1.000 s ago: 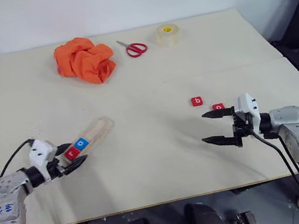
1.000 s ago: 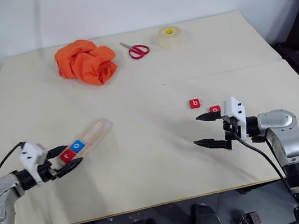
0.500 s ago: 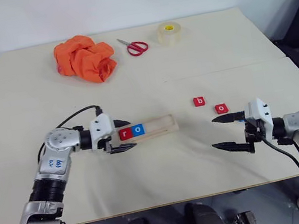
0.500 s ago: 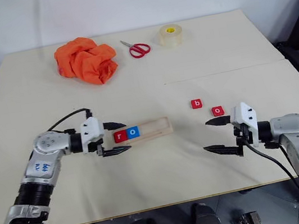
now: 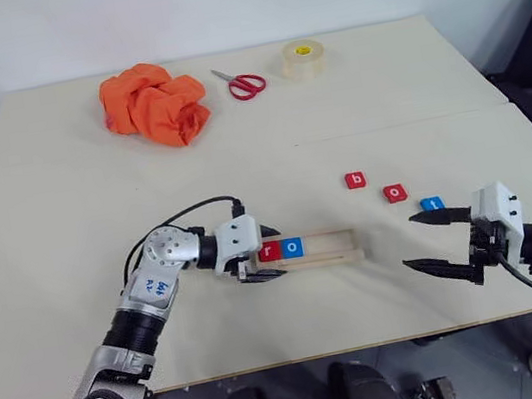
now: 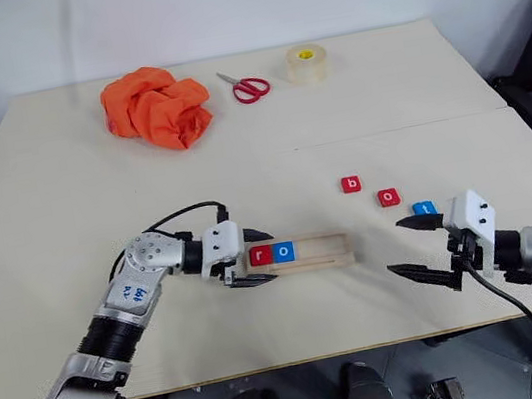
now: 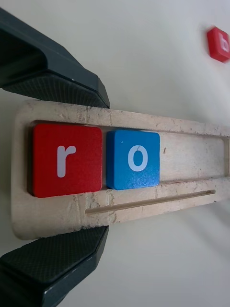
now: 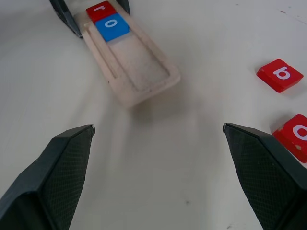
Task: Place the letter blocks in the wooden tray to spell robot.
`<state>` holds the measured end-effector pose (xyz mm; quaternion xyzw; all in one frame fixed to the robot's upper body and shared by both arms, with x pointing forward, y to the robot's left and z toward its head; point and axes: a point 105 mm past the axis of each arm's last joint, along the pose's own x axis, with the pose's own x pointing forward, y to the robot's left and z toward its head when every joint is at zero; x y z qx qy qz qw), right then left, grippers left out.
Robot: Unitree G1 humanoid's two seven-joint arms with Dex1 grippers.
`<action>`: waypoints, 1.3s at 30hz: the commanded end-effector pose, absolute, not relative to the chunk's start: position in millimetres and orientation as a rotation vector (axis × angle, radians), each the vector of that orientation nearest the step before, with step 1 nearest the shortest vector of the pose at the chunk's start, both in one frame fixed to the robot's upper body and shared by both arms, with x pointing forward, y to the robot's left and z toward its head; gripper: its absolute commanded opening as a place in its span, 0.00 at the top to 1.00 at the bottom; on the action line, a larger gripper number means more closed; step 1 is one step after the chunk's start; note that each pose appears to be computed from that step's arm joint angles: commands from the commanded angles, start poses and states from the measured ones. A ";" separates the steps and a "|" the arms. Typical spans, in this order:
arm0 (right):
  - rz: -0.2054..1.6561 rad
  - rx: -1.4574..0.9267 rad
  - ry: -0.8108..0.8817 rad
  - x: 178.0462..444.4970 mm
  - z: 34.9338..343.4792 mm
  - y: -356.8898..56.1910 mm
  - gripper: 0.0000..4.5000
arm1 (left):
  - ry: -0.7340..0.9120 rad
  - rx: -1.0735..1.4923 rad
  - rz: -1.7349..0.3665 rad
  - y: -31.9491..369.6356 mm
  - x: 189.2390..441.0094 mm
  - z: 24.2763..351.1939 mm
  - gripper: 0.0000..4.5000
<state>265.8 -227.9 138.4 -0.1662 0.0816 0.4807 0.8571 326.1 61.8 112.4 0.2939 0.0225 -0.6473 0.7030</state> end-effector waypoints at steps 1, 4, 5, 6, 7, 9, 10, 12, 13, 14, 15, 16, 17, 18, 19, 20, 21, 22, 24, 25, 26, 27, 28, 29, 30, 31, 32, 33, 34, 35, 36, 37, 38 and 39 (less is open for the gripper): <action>0.987 -0.367 0.121 262.9 152.9 -229.8 0.00 | -0.002 0.680 -1.451 52.0 323.5 126.5 0.24; 0.971 -0.364 0.121 261.2 152.0 -231.3 0.00 | -0.010 0.692 -1.454 44.2 321.1 128.8 0.24; 0.967 -0.363 0.120 260.9 151.7 -231.4 0.00 | -0.001 0.690 -1.445 42.4 321.4 128.2 0.24; 0.965 -0.362 0.119 260.6 151.6 -231.5 0.00 | 0.007 0.687 -1.438 41.4 321.8 127.7 0.24; 0.962 -0.361 0.118 260.6 151.3 -231.5 0.00 | 0.011 0.684 -1.442 40.6 320.4 126.6 0.24; 0.959 -0.360 0.118 260.5 150.9 -231.7 0.00 | 0.020 0.690 -1.431 39.8 320.5 124.4 0.24; 0.957 -0.359 0.118 260.5 150.8 -231.9 0.00 | 0.017 0.688 -1.432 37.7 319.7 124.2 0.24; 0.954 -0.358 0.117 260.7 150.9 -232.4 0.00 | 0.014 0.672 -1.434 33.3 317.6 124.6 0.24; 0.952 -0.359 0.117 260.9 150.9 -232.9 0.00 | 0.010 0.663 -1.442 30.1 315.4 124.9 0.24; 0.951 -0.360 0.117 261.0 150.8 -233.2 0.00 | 0.008 0.657 -1.446 28.1 313.9 125.0 0.24; 0.950 -0.360 0.117 261.2 150.8 -233.5 0.00 | 0.011 0.654 -1.443 26.3 313.5 124.4 0.24; 0.949 -0.361 0.116 261.3 150.8 -233.7 0.00 | 0.014 0.662 -1.441 25.5 313.4 123.4 0.24; 0.949 -0.362 0.115 261.5 150.9 -233.8 0.00 | 0.018 0.668 -1.434 25.0 314.4 122.7 0.24; 0.948 -0.362 0.115 261.9 150.9 -234.0 0.00 | 0.020 0.670 -1.424 24.4 315.5 122.6 0.17; 0.948 -0.361 0.114 262.0 150.9 -234.1 0.00 | 0.025 0.665 -1.420 24.2 315.5 122.4 0.08; 0.949 -0.361 0.114 262.2 150.8 -234.1 0.00 | 0.034 0.666 -1.427 24.6 314.3 121.5 0.02; 0.949 -0.363 0.114 262.5 150.6 -234.3 0.00 | 0.044 0.666 -1.432 25.8 313.0 120.8 0.00; 0.949 -0.363 0.113 262.7 150.5 -234.4 0.00 | 0.053 0.663 -1.426 27.2 312.9 120.7 0.00; 0.949 -0.363 0.112 263.2 150.5 -234.6 0.00 | 0.052 0.660 -1.420 29.9 312.2 122.4 0.00; 0.949 -0.362 0.112 263.3 150.4 -234.6 0.00 | 0.050 0.659 -1.418 30.6 312.1 123.2 0.00; 0.949 -0.363 0.112 263.5 150.2 -234.8 0.00 | 0.049 0.658 -1.415 32.8 311.9 124.3 0.00; 0.948 -0.363 0.112 263.7 150.0 -235.1 0.00 | 0.045 0.656 -1.414 35.2 311.5 125.9 0.00; 0.947 -0.362 0.112 263.8 149.8 -235.4 0.00 | 0.031 0.646 -1.407 38.2 311.6 129.8 0.00; 0.944 -0.360 0.111 263.8 149.4 -236.0 0.00 | 0.016 0.627 -1.388 43.1 313.7 135.9 0.00; 0.940 -0.356 0.111 263.7 148.9 -236.6 0.00 | -0.003 0.611 -1.379 48.4 314.4 142.2 0.00; 0.933 -0.349 0.110 263.7 148.5 -237.4 0.00 | -0.031 0.595 -1.380 53.6 313.9 149.4 0.00; 0.918 -0.337 0.102 264.2 148.6 -238.4 0.00 | -0.051 0.566 -1.374 61.8 314.6 157.2 0.00; 0.902 -0.322 0.096 264.6 148.8 -239.4 0.00 | -0.075 0.538 -1.365 69.5 315.8 165.0 0.00; 0.889 -0.306 0.091 264.9 148.9 -240.0 0.00 | -0.106 0.504 -1.349 76.8 318.3 173.6 0.00; 0.877 -0.294 0.083 265.3 149.1 -240.6 0.00 | -0.136 0.464 -1.322 83.5 322.4 182.1 0.00; 0.864 -0.285 0.077 265.9 149.2 -241.2 0.00 | -0.161 0.424 -1.290 89.9 326.9 189.7 0.00; 0.852 -0.277 0.076 266.5 149.0 -242.2 0.00 | -0.171 0.387 -1.261 95.6 330.9 196.1 0.00; 0.840 -0.269 0.075 267.0 148.6 -243.2 0.00 | -0.185 0.350 -1.242 102.0 333.0 201.8 0.00; 0.824 -0.258 0.067 268.1 148.8 -243.9 0.00 | -0.214 0.326 -1.254 109.3 330.3 207.0 0.00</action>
